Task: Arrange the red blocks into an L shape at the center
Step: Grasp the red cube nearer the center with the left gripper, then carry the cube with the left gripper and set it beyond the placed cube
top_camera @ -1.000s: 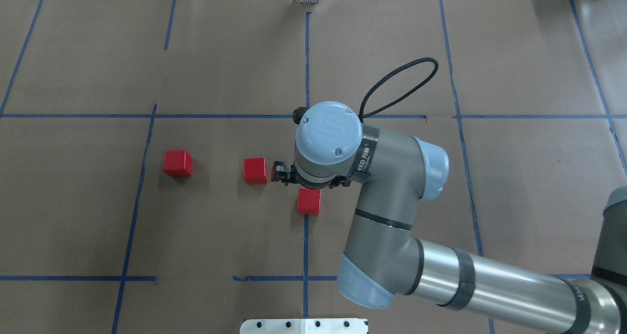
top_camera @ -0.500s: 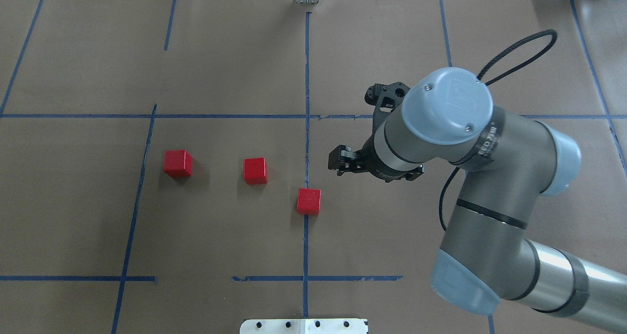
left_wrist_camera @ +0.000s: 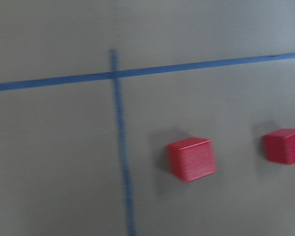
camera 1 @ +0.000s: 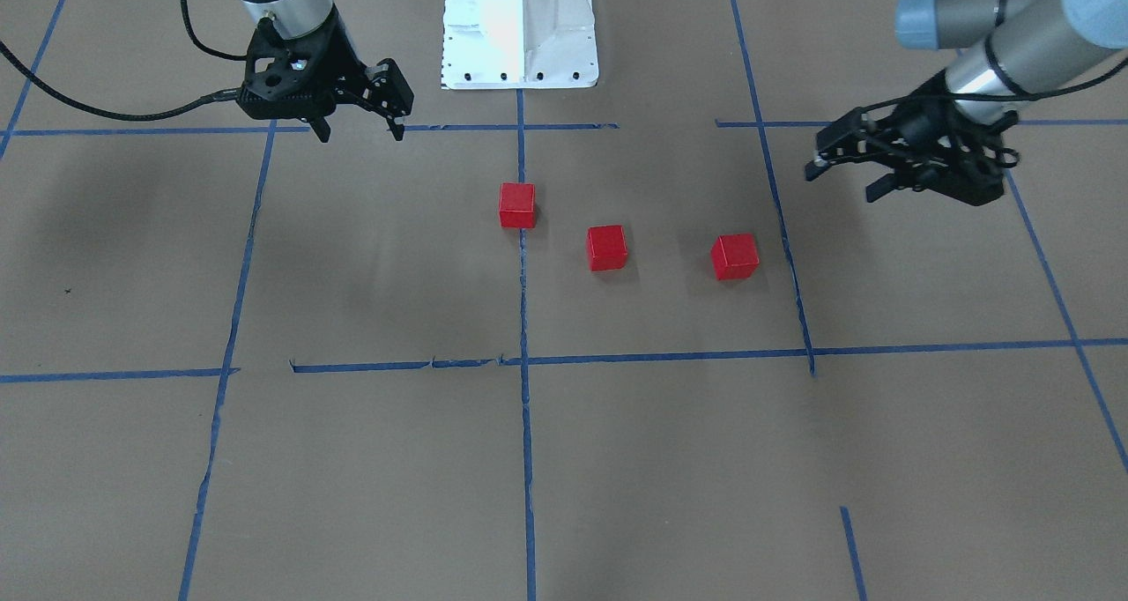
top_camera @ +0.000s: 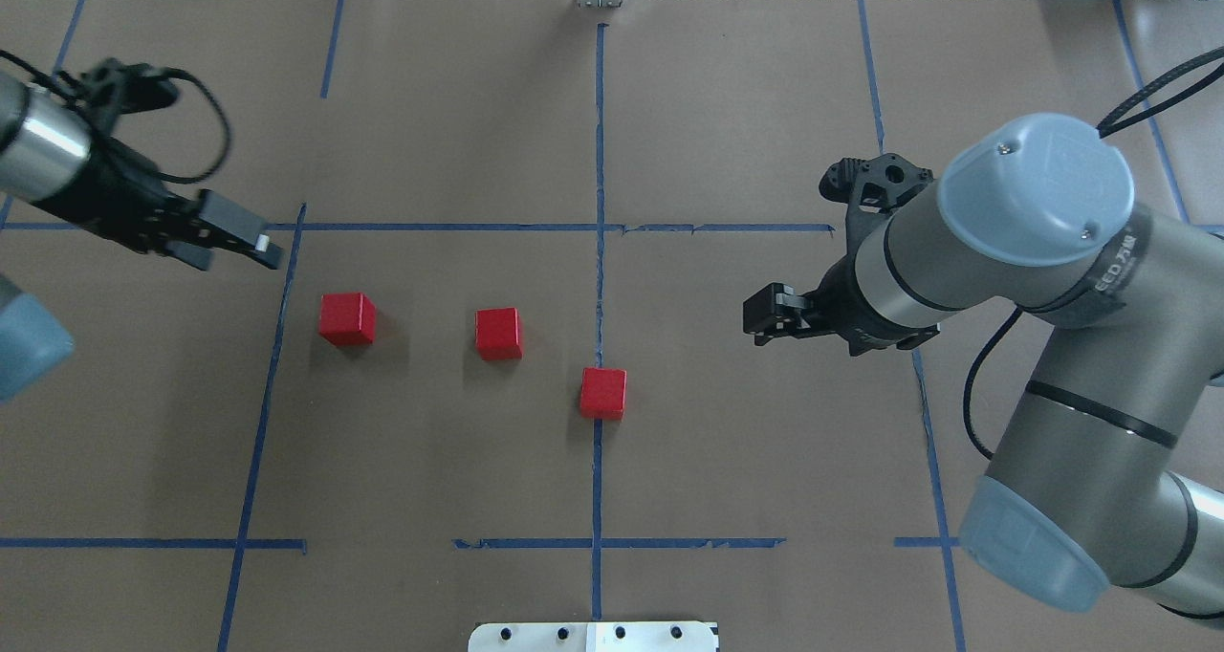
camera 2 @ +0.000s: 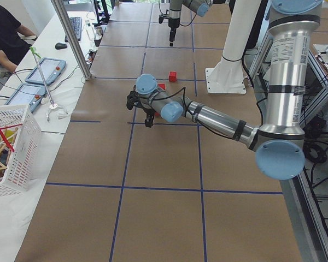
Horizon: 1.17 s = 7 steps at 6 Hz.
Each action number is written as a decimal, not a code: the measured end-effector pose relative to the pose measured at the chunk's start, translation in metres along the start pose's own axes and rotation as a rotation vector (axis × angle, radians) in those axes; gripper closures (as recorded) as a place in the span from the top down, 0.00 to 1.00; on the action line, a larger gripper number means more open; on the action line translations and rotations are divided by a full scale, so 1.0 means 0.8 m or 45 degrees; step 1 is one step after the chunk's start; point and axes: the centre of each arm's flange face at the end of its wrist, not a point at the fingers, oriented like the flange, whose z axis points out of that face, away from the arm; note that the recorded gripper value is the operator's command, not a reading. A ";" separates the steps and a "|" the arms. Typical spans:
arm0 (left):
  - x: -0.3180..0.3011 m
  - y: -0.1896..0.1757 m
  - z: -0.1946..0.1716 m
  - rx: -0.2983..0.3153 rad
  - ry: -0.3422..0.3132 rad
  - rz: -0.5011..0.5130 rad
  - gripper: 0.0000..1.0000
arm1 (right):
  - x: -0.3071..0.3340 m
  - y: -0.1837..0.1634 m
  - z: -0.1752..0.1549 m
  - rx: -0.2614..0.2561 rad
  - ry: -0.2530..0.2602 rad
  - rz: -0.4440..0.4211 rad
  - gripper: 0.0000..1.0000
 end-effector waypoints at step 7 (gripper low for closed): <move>0.217 0.046 0.255 0.100 -0.357 -0.157 0.98 | 0.115 -0.002 -0.006 0.005 0.121 -0.082 1.00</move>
